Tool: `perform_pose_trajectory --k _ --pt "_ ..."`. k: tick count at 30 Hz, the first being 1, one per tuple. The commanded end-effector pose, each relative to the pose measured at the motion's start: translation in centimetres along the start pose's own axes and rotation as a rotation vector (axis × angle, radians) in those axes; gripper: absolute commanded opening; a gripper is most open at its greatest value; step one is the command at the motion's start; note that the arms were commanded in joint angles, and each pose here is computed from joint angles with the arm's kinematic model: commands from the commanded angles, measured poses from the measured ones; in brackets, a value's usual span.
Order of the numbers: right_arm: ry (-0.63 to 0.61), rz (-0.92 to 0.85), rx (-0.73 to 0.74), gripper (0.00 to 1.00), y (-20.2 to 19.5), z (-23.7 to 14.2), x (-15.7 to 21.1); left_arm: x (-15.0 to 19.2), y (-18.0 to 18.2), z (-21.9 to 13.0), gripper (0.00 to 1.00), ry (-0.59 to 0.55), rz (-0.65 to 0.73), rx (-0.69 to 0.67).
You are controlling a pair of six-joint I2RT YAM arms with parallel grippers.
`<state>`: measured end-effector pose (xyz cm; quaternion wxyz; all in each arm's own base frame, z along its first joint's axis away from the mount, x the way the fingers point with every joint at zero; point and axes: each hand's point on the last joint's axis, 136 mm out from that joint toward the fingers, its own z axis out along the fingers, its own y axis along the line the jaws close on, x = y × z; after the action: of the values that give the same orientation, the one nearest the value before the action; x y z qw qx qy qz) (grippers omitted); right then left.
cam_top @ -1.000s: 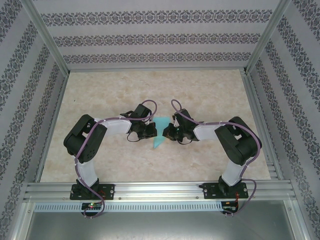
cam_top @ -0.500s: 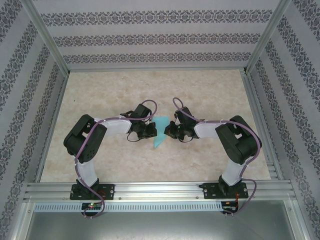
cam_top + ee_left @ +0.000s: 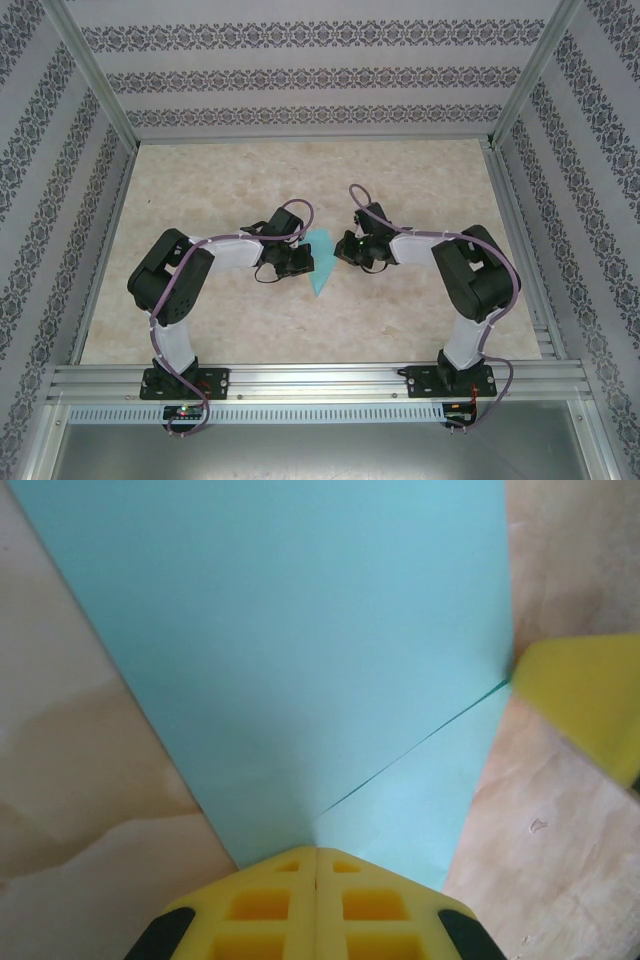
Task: Fold a paper plane with a square sheet of paper (pick it up from the middle)
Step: Third fold the triangle at the center of the table.
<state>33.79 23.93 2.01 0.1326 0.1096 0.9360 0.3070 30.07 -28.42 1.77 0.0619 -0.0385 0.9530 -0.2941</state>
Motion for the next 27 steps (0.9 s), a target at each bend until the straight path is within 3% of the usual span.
perform_pose_trajectory --k 1,15,27 --pt "-0.092 -0.044 -0.005 0.11 1.0 -2.5 -2.4 1.5 3.8 1.5 0.0 0.025 -0.053 -0.128" --pt "0.106 -0.028 -0.221 0.1 5.2 -2.1 7.6 1.6 4.3 1.5 0.0 0.017 -0.058 -0.138" --pt "0.178 -0.023 -0.217 0.09 5.0 -0.1 10.2 1.8 4.4 1.5 0.0 0.018 -0.055 -0.137"
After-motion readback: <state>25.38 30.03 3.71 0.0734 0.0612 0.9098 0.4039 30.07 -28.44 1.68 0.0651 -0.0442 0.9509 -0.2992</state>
